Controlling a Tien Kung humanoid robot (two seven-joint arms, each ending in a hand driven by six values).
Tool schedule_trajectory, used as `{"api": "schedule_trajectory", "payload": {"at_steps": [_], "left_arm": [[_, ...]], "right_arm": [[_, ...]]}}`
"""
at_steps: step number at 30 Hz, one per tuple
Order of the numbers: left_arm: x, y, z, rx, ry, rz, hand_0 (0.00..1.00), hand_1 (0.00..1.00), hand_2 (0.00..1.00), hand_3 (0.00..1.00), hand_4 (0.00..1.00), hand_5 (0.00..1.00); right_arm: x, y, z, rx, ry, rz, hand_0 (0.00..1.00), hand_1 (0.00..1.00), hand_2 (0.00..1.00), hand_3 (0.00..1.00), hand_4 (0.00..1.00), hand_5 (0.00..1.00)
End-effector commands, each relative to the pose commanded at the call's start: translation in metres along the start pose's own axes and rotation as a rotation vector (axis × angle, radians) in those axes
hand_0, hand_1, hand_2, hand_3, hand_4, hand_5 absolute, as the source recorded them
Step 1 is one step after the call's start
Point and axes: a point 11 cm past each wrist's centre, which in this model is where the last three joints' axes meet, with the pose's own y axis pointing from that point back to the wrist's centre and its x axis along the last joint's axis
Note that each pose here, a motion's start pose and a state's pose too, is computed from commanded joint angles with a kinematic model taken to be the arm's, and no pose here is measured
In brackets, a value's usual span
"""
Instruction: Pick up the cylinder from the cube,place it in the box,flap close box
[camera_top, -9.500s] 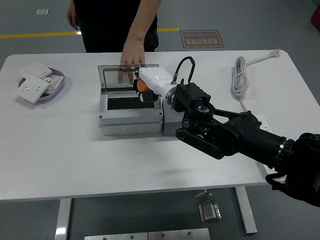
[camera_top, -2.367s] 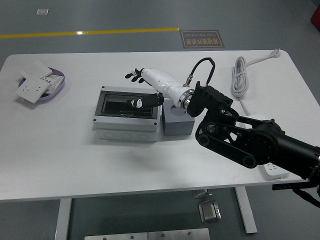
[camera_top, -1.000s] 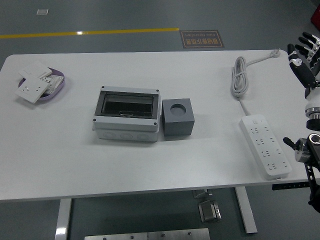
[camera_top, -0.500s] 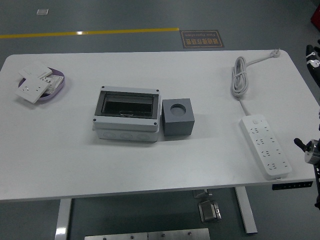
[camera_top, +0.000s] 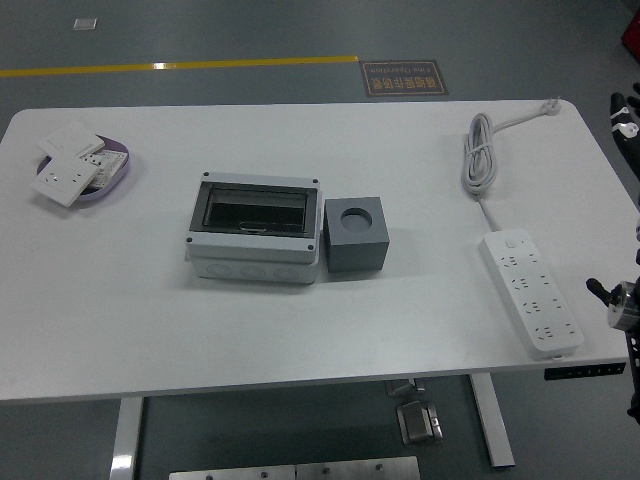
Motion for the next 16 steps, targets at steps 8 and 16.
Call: {"api": "schedule_trajectory", "payload": {"at_steps": [8,16], "left_arm": [[-0.0048,0.0,-0.0043,0.008,0.009,-0.008,0.575,0.591,0.555,0.591,0.597,0.201],[-0.0046,0.0,-0.0043,0.009,0.013,-0.007,0.575,0.591,0.555,0.59,0.596,0.201]], "right_arm": [[-0.0051,0.0023,0.004,-0.015,0.002,-0.013,0.793,0.705,0.709,0.716,0.797,0.296],[-0.0086,0.0032,0.0057,-0.022,0.002,-0.018,0.791,0.705,0.71,0.717,0.797,0.297]]}}
